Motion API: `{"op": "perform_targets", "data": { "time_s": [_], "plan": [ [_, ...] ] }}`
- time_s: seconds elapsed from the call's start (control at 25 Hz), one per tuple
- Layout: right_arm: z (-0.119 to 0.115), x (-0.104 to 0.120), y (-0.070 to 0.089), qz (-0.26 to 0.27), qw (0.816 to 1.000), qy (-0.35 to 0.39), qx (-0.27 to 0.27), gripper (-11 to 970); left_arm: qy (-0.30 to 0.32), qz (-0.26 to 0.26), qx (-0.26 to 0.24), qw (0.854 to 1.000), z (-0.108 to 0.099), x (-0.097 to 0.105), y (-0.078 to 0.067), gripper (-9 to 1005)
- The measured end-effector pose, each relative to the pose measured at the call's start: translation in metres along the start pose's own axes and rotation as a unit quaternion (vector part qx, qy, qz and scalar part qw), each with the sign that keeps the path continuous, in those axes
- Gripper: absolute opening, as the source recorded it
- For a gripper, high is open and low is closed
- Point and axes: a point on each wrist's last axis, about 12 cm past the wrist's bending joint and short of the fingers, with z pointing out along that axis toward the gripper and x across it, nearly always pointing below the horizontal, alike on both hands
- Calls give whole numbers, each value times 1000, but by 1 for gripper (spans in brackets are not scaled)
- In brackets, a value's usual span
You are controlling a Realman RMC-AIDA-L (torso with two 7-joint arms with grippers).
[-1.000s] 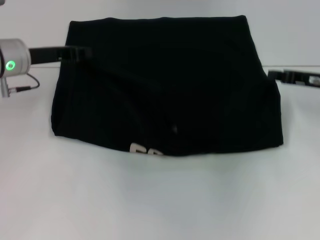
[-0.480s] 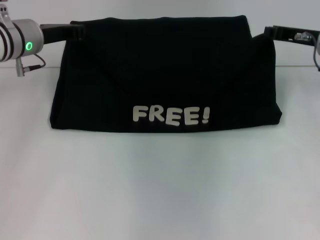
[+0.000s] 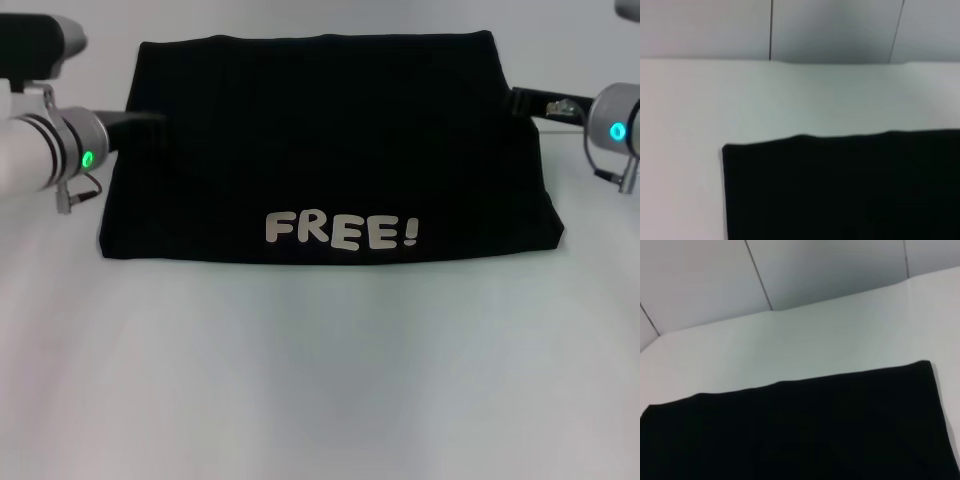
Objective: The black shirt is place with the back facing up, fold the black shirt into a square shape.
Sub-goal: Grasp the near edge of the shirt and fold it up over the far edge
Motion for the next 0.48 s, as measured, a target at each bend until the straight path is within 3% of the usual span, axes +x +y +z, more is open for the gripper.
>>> {"op": "perform_targets", "data": {
  "time_s": [0.44, 0.48],
  "plan": [
    [1, 7, 0, -4, 1000, 5, 9, 146, 6, 9, -4, 1000, 3, 5, -6, 222],
    [1, 6, -1, -5, 1000, 4, 11, 180, 6, 10, -5, 1000, 3, 5, -7, 250]
  ]
}}
